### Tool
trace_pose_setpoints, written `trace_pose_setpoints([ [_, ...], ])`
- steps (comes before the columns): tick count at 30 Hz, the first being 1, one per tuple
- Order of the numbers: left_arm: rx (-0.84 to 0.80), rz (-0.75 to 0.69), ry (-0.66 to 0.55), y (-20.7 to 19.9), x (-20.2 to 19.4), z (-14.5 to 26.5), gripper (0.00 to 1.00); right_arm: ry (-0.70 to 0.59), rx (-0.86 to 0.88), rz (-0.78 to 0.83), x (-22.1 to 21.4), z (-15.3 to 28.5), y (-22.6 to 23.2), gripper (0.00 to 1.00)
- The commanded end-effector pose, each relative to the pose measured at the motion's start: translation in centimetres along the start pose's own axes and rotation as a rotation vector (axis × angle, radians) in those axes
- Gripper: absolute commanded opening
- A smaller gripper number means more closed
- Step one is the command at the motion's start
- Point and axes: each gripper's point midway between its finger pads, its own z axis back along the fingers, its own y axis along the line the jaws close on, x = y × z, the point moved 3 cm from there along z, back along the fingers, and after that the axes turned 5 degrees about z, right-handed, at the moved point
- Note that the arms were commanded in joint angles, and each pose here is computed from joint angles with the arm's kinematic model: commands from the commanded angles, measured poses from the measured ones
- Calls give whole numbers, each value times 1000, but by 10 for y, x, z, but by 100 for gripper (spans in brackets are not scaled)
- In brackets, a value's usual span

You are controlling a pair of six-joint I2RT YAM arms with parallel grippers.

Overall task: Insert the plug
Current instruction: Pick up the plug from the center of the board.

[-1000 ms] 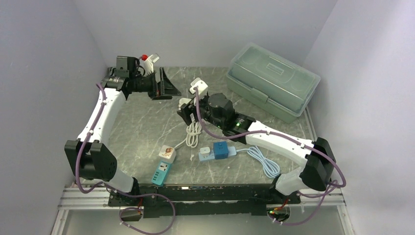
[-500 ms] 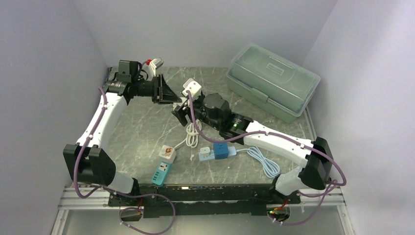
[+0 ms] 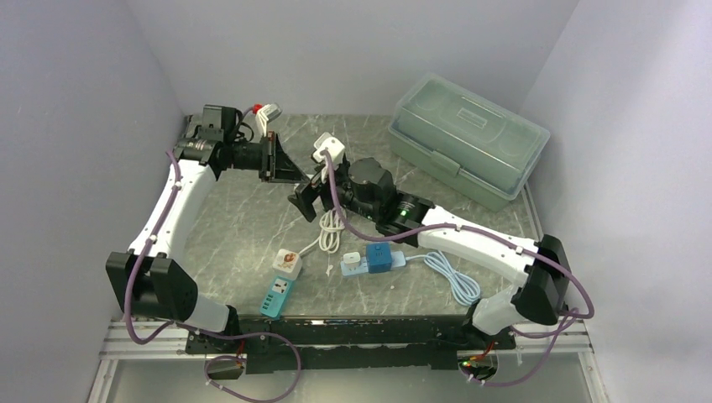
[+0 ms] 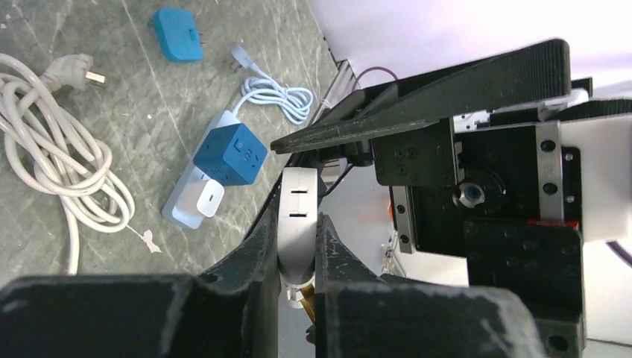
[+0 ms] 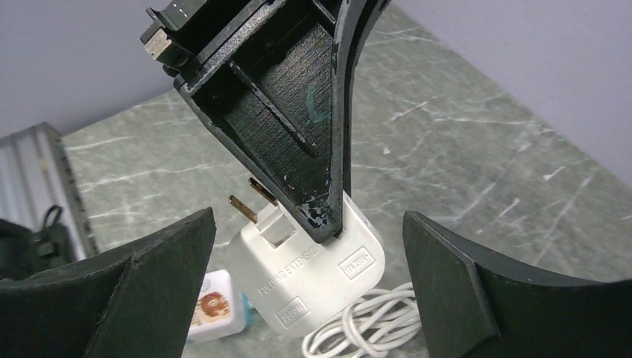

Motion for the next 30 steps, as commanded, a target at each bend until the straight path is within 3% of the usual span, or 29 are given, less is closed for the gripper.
trace_pose_setpoints([
  [1, -62, -219, 30, -34, -11, 15, 0, -113, 98, -121, 44, 29, 7, 100],
  [6, -91, -410, 36, -46, -21, 23, 0, -164, 217, -258, 45, 57, 12, 98],
  [12, -153, -620, 6, -68, -34, 33, 0, -253, 385, -373, 59, 81, 18, 85],
  [30, -256, -639, -53, -112, -29, 43, 0, -281, 607, -508, 63, 69, 38, 61],
])
